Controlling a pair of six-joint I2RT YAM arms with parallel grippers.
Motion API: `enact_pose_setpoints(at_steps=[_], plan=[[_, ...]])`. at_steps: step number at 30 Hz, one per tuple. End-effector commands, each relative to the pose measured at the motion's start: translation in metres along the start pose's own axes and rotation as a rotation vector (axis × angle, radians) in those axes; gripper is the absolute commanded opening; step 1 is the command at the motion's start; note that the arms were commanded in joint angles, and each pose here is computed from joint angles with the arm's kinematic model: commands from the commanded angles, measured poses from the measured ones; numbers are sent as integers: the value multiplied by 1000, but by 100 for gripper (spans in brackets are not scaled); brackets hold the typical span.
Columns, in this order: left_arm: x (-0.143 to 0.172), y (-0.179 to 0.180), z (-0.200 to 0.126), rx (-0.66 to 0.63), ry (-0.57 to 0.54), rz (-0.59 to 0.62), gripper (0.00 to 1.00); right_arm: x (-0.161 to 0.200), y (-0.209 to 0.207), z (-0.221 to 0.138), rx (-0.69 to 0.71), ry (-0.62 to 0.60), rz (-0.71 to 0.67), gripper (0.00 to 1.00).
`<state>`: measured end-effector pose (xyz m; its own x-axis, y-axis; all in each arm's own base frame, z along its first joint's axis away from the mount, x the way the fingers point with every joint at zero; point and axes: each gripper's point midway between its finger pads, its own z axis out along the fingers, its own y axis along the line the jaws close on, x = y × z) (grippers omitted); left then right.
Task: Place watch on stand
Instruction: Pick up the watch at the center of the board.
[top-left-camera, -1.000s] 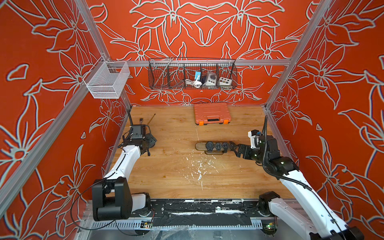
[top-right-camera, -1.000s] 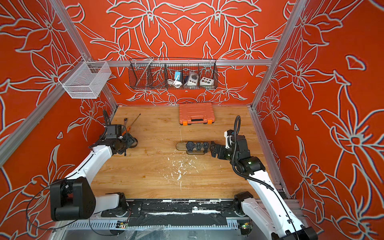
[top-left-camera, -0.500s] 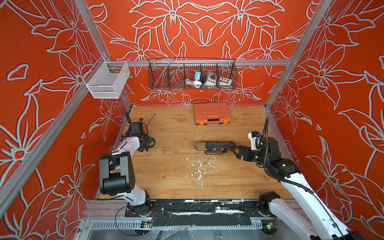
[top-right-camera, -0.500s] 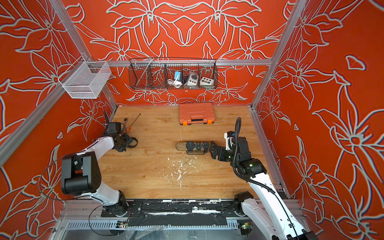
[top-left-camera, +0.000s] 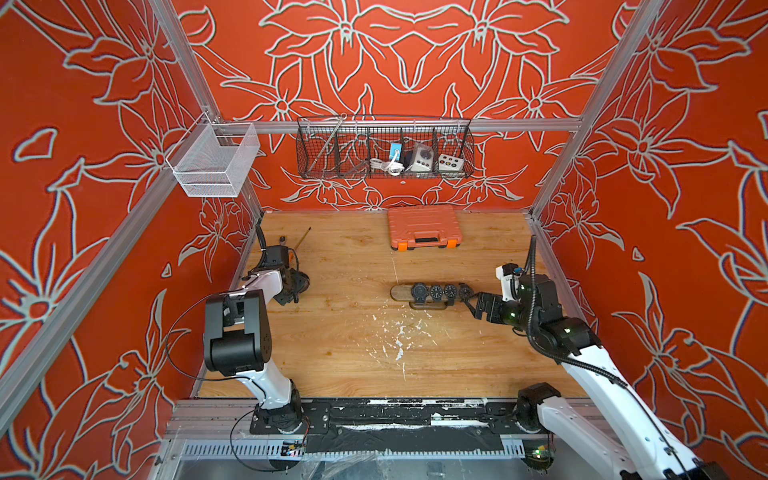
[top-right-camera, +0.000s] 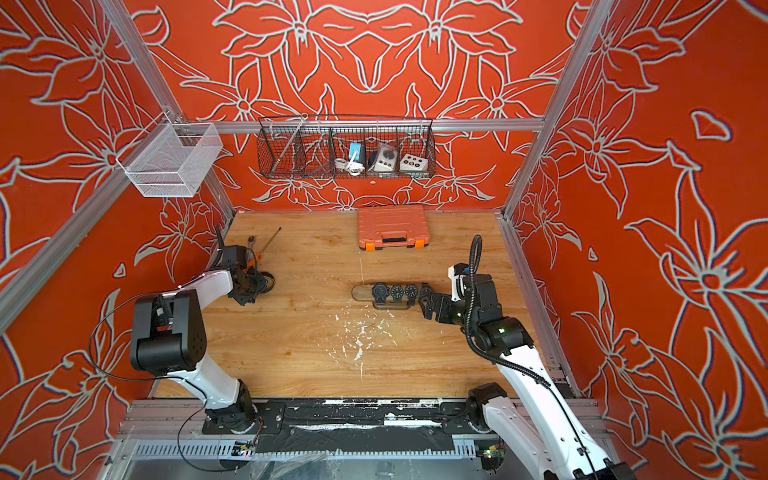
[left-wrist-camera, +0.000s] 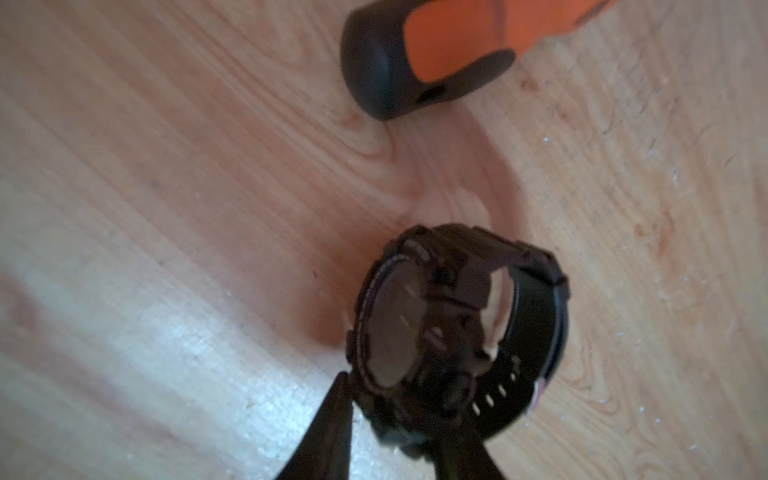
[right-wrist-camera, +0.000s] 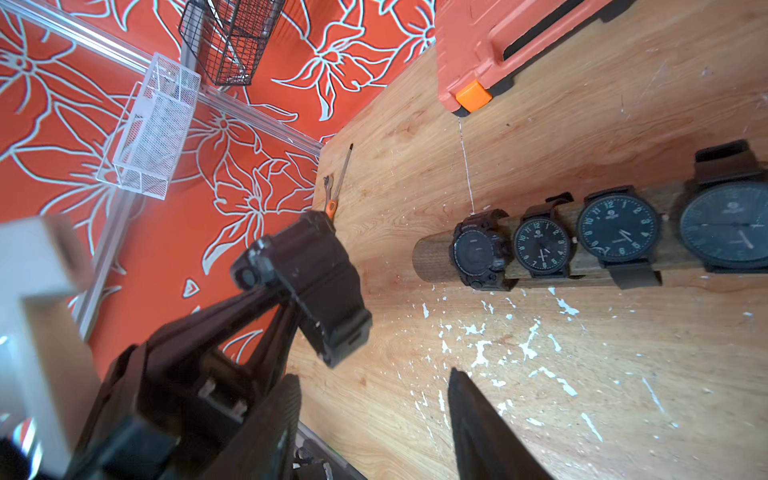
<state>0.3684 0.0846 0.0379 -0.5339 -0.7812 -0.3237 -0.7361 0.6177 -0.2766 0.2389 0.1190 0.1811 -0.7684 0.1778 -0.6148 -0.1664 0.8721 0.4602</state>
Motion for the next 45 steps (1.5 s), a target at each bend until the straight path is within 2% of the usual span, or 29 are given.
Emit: enact_pose_setpoints(at_steps=[1,4,8,15,18,21,26,32,36,45], plan=[[-2,-4,3,10,9,6,22,0,4,-5,-9,3,0,97],[-2,-6,3,21,12,10,13,0,4,-6,-8,0,2,97],[0,-7,3,32,14,12,7,0,4,-6,-11,0,7,97],[3,-12,1,42,8,36,3,-2,7,-9,-21,-8,13,97],[5,-22,-9,61,-21,66,2,-5,11,-10,-36,-12,16,97],[11,-43,-34,107,-81,122,1,-10,19,-13,-74,-24,25,96],[30,-82,-97,158,-229,277,0,-23,37,-20,-139,-60,46,92],[80,-133,-165,231,-347,502,0,-31,60,-29,-159,-101,63,87],[114,-160,-195,285,-396,614,0,-34,76,-33,-157,-133,73,84],[192,-212,-246,384,-498,838,0,-31,94,-28,-248,-167,251,69]])
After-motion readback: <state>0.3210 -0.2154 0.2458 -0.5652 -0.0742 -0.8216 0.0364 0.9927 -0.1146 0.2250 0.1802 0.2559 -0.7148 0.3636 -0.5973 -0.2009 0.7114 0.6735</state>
